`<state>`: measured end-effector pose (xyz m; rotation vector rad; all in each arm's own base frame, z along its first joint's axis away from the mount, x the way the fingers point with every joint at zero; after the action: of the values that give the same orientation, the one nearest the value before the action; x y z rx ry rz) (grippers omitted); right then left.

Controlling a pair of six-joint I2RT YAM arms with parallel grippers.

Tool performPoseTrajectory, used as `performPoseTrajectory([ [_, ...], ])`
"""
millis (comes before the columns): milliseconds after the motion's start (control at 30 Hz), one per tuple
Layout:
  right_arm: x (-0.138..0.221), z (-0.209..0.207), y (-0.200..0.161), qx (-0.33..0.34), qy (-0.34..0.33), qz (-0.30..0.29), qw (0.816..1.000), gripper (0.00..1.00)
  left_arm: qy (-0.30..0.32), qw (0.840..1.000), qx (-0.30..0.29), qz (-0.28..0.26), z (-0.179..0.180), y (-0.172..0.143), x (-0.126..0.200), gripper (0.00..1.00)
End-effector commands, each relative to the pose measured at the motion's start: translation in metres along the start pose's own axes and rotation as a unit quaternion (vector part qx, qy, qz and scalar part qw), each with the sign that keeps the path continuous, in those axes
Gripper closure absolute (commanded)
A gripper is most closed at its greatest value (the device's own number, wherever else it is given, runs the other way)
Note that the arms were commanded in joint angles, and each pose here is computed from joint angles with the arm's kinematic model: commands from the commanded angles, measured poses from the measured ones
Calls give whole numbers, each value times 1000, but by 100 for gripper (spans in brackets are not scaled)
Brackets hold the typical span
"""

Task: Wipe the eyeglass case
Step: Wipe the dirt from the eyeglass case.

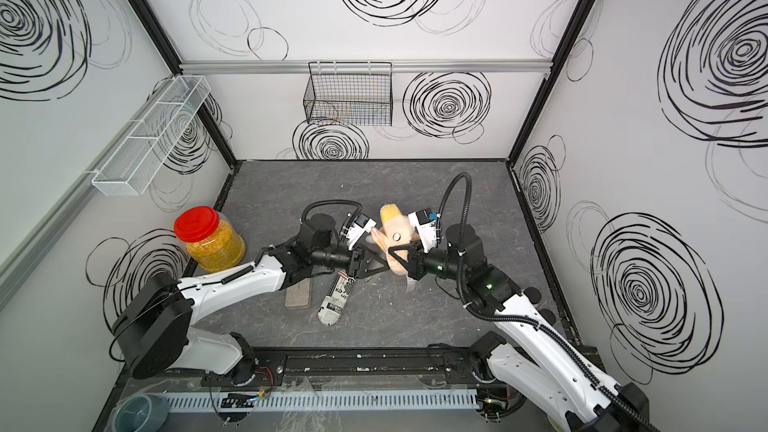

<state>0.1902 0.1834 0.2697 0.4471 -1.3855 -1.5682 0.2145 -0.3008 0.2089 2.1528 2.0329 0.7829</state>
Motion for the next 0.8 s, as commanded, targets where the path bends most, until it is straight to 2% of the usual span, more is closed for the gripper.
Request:
performPoseTrajectory([
  [0,20,-40,8,-26,-127,-14,991,100,-42,997,-68,-3,-29,2,11,39],
  [133,32,-60,4,-45,-180,-2,983,100,-33,997,-70,-9,-28,3,15,39],
  [267,33,-56,0,-38,-164,11,986,100,-36,996,-74,-34,-32,12,26,39],
  [300,32,-51,1,-30,-144,10,989,100,-40,996,-76,-39,-34,15,29,39],
  [367,26,-30,3,0,-56,8,998,100,-44,995,-77,-43,-37,19,32,39],
  [467,18,-1,6,28,28,18,999,98,-44,996,-73,-27,-37,21,28,39],
  [567,6,25,5,67,70,26,995,98,-49,997,-66,-2,-36,19,26,39],
  [767,-14,49,-16,98,111,106,983,98,-33,997,-68,36,-34,15,38,39],
])
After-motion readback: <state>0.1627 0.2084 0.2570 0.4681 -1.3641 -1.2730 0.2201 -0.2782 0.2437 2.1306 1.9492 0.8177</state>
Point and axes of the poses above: each gripper's point midway between its finger pads, its own x axis back along the fingers, its own z axis along the line the jaws close on, y = z × x, the point moved 5 cm from there along x, back along the fingers, and after that the axes turned 15 degrees about x, right-handed, at the moved point
